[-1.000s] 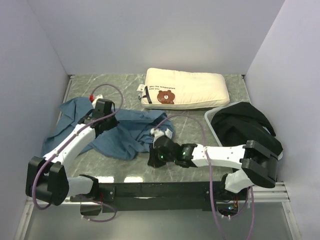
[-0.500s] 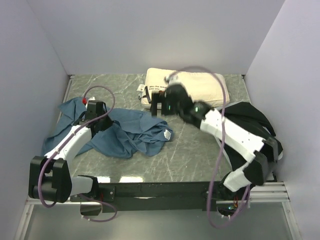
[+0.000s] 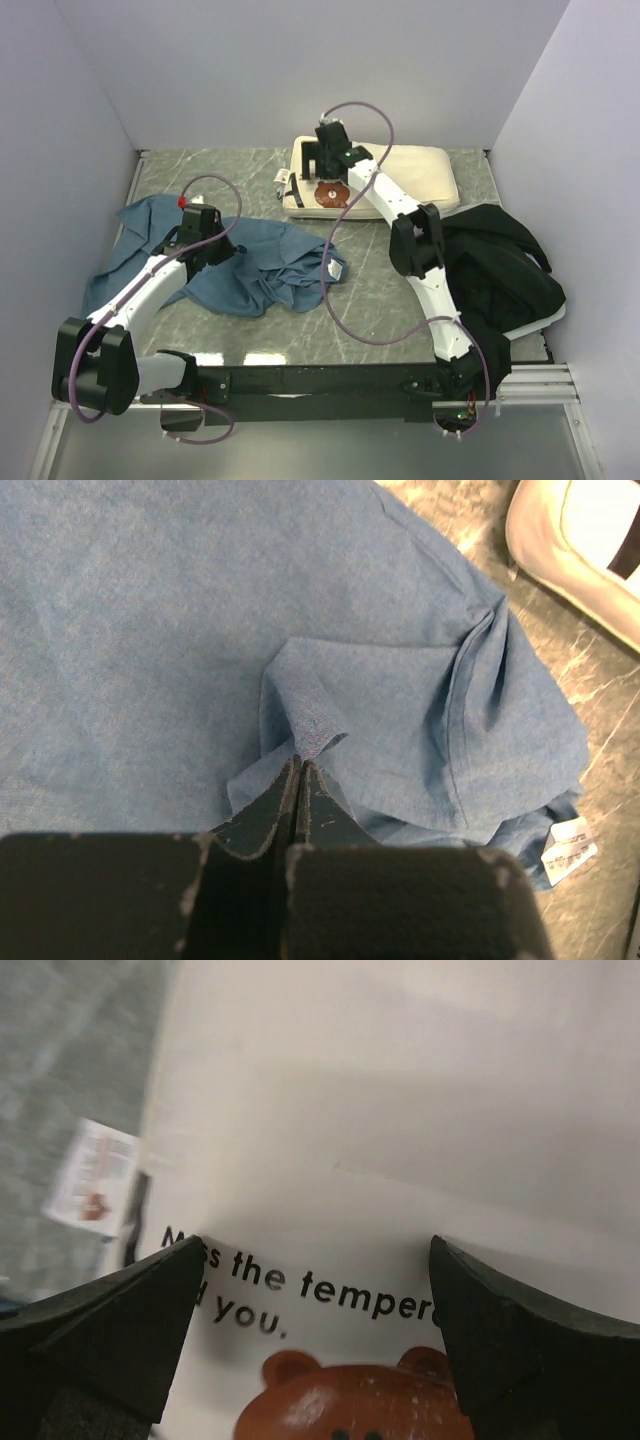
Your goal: Put the pillow into the pillowcase
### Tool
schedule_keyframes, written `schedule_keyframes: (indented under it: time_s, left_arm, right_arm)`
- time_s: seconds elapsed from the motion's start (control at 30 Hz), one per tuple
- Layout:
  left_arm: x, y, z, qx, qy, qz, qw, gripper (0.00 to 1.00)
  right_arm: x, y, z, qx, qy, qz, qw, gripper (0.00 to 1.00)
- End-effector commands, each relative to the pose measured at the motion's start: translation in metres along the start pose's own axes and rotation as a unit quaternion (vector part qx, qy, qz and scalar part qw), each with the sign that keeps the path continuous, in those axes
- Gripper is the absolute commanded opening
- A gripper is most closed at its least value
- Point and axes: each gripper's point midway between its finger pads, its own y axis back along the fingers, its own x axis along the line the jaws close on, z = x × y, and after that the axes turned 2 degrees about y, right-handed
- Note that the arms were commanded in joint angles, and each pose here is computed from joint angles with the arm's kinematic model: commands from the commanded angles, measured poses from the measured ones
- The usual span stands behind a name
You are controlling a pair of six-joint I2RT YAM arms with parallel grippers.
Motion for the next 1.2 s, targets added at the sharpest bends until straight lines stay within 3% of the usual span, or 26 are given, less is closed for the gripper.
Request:
schedule_keyframes:
  time_s: [0.0, 0.13, 0.17, 0.23, 0.33, 0.37, 0.4, 0.6, 0.8, 0.87, 0.9, 0.97, 1.0, 1.03, 1.07, 1.17]
  left_arm:
    - [-0.017, 0.013, 0.016, -0.018, -0.024, -0.023, 0.999, 0.01]
    - [-0.02, 0.015, 0.014, -0.015, -0.028, -0.028, 0.999, 0.01]
    - [-0.021, 0.015, 0.014, -0.016, -0.027, -0.03, 0.999, 0.01]
    - [-0.024, 0.017, 0.013, -0.015, -0.028, -0.035, 0.999, 0.01]
    - [-0.031, 0.019, 0.01, -0.013, -0.03, -0.044, 0.999, 0.01]
    - [-0.033, 0.019, 0.008, -0.011, -0.033, -0.046, 0.998, 0.01]
    - [-0.035, 0.019, 0.007, -0.011, -0.033, -0.046, 0.998, 0.01]
    - [-0.047, 0.026, -0.005, -0.006, -0.043, -0.058, 0.997, 0.01]
    - [-0.048, 0.03, -0.022, 0.002, -0.044, -0.064, 0.997, 0.01]
    - [-0.048, 0.034, -0.026, 0.004, -0.044, -0.07, 0.997, 0.01]
    - [-0.047, 0.035, -0.027, 0.005, -0.044, -0.071, 0.996, 0.01]
    - [-0.047, 0.042, -0.028, 0.0, -0.041, -0.079, 0.996, 0.01]
    - [-0.046, 0.044, -0.03, 0.001, -0.035, -0.079, 0.996, 0.01]
    - [-0.045, 0.05, -0.027, -0.007, -0.027, -0.083, 0.996, 0.01]
    - [-0.039, 0.051, -0.031, -0.006, -0.021, -0.077, 0.997, 0.01]
    - [-0.026, 0.061, -0.034, -0.024, 0.016, -0.071, 0.997, 0.06]
  right_arm:
    - [0.028, -0.016, -0.026, 0.031, 0.022, 0.044, 0.998, 1.0]
    - [0.026, -0.03, -0.062, 0.057, 0.045, 0.009, 0.997, 1.0]
    - [0.025, -0.033, -0.068, 0.063, 0.044, 0.006, 0.997, 0.92]
    - [0.021, -0.038, -0.075, 0.079, 0.039, 0.006, 0.996, 0.66]
    - [0.017, -0.028, -0.062, 0.077, 0.029, 0.009, 0.997, 0.09]
    - [0.017, -0.02, -0.051, 0.067, 0.019, 0.011, 0.998, 0.0]
    - [0.017, -0.014, -0.048, 0.065, 0.015, 0.016, 0.998, 0.0]
    - [0.011, 0.116, 0.084, -0.079, -0.027, 0.035, 0.996, 0.0]
    - [0.003, 0.236, 0.136, -0.161, -0.046, 0.05, 0.985, 0.0]
    - [0.0, 0.254, 0.129, -0.153, -0.044, 0.057, 0.986, 0.0]
    - [0.002, 0.283, 0.133, -0.168, -0.044, 0.071, 0.982, 0.0]
    - [0.002, 0.291, 0.109, -0.148, -0.035, 0.077, 0.985, 0.0]
    - [0.0, 0.325, 0.111, -0.174, -0.036, 0.089, 0.98, 0.0]
    - [-0.001, 0.318, 0.089, -0.159, -0.032, 0.091, 0.983, 0.0]
    - [0.002, 0.35, 0.087, -0.18, -0.033, 0.112, 0.977, 0.0]
    - [0.002, 0.38, 0.066, -0.191, -0.037, 0.131, 0.972, 0.0]
